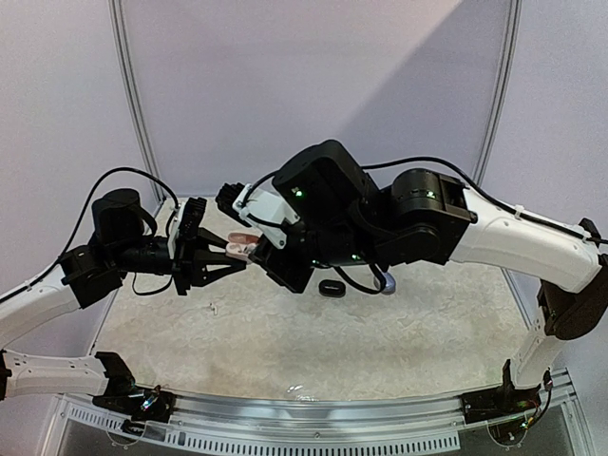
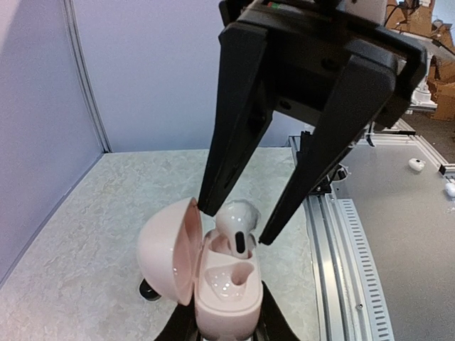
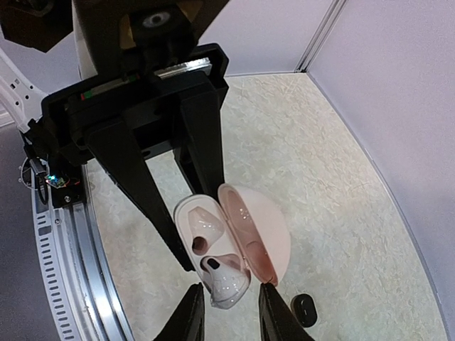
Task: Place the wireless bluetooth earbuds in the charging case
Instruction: Insert the right earbud into the right side groove of the charging case.
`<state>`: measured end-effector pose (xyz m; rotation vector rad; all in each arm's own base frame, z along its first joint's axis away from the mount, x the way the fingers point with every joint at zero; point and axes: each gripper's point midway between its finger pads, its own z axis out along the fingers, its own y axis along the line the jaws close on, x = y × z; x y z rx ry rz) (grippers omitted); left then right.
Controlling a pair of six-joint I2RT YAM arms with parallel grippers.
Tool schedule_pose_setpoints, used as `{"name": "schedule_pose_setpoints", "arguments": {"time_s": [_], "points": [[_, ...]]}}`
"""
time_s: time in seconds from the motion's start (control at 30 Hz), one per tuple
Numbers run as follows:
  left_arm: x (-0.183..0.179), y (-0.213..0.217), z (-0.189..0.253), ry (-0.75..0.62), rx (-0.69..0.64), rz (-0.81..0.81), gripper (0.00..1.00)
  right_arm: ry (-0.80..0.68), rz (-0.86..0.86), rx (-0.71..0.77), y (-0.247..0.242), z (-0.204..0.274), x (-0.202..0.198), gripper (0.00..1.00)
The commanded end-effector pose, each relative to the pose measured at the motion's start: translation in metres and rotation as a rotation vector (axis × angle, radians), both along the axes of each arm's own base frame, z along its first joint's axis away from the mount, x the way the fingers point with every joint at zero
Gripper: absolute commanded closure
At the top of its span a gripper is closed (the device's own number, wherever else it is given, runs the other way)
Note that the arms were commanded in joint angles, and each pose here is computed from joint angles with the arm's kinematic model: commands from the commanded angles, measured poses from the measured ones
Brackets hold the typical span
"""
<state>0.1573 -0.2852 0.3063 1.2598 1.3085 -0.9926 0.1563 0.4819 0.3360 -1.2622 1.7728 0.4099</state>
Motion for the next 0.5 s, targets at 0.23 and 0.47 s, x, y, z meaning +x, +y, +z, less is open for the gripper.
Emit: {"name": "schedule_pose_setpoints", "arguments": {"time_s": [0.23,0.47], "points": [[-0.0089,-0.0016,-0.0017,-0.005,0.001,-0.035,1.00,0.009,0.007,0.051,-0.0094,0.0174,-0.0002,0.76],[-0.0097,-0.0016,-0.0010,-0.011,-0.001,-0.040,1.00,0.016,0.023,0.042,-0.0039,0.0114,-0.0020,0.85]]}}
